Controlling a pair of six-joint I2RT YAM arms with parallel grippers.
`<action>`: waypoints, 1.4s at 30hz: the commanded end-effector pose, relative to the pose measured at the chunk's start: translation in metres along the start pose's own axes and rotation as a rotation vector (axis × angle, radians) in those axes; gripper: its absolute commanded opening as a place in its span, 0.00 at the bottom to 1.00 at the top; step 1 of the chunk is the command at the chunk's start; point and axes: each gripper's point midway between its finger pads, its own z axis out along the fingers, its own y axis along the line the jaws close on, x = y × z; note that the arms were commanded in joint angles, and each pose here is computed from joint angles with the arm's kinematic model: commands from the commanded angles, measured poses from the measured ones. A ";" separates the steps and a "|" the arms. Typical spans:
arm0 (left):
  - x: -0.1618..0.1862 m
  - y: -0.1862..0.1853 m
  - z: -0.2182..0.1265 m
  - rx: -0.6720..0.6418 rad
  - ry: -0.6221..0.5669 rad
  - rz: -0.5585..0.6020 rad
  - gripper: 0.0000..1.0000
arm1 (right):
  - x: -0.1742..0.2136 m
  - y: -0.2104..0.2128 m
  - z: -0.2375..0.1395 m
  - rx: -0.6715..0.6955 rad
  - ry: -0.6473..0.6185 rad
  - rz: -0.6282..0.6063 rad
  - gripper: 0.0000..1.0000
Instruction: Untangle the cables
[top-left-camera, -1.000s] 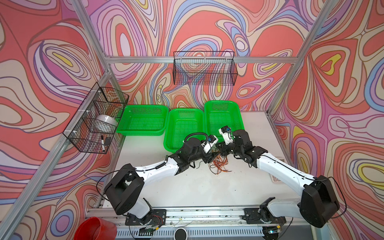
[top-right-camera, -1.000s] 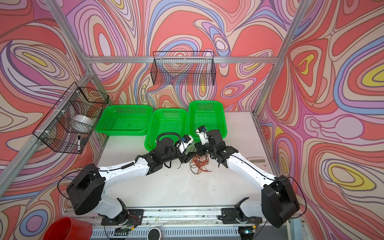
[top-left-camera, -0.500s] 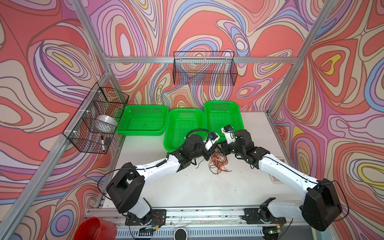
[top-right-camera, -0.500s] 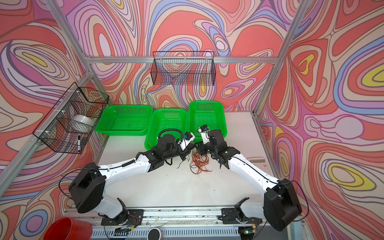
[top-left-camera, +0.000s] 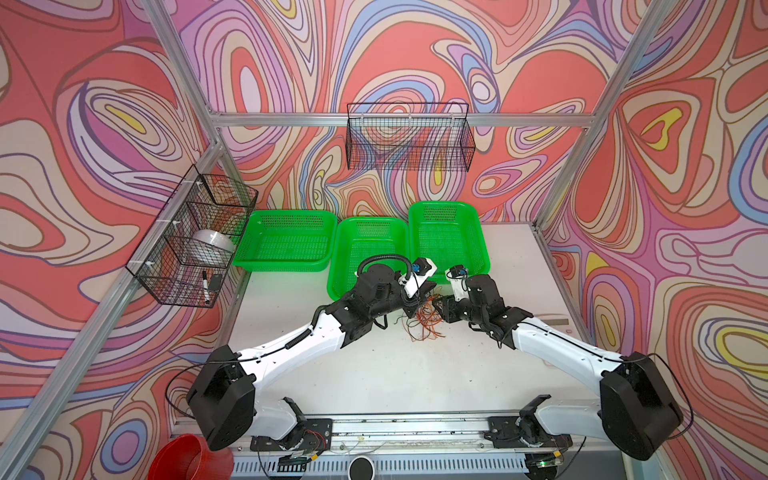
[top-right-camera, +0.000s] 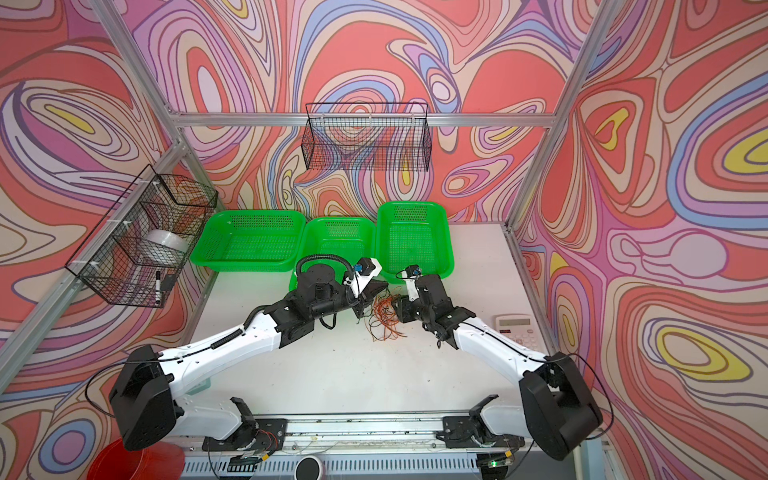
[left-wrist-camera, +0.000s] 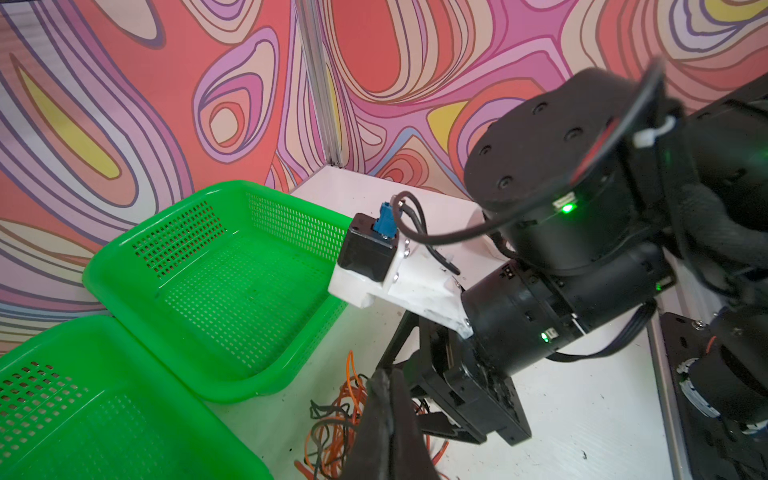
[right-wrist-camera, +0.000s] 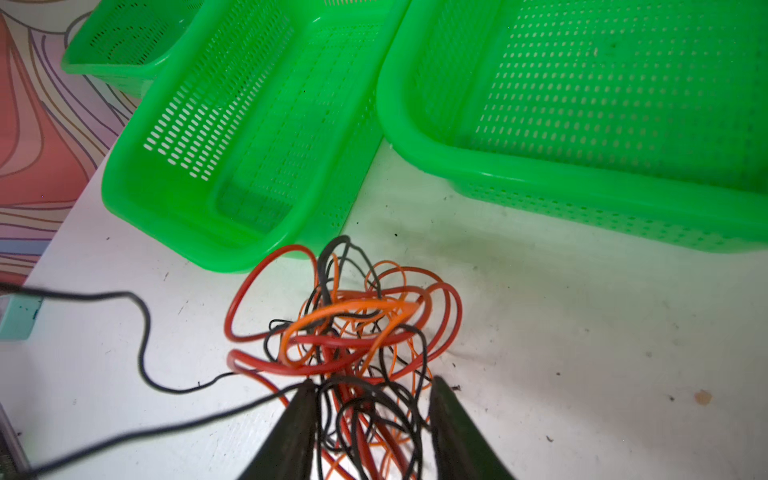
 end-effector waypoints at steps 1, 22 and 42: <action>-0.039 0.000 -0.017 -0.020 -0.085 0.052 0.00 | 0.004 0.001 0.004 -0.019 -0.011 0.032 0.31; -0.088 0.014 -0.069 -0.117 -0.169 0.114 0.00 | 0.045 -0.061 -0.002 0.077 0.017 0.288 0.20; -0.090 0.013 -0.064 -0.092 -0.166 0.102 0.00 | 0.006 -0.001 -0.027 -0.190 -0.056 0.029 0.58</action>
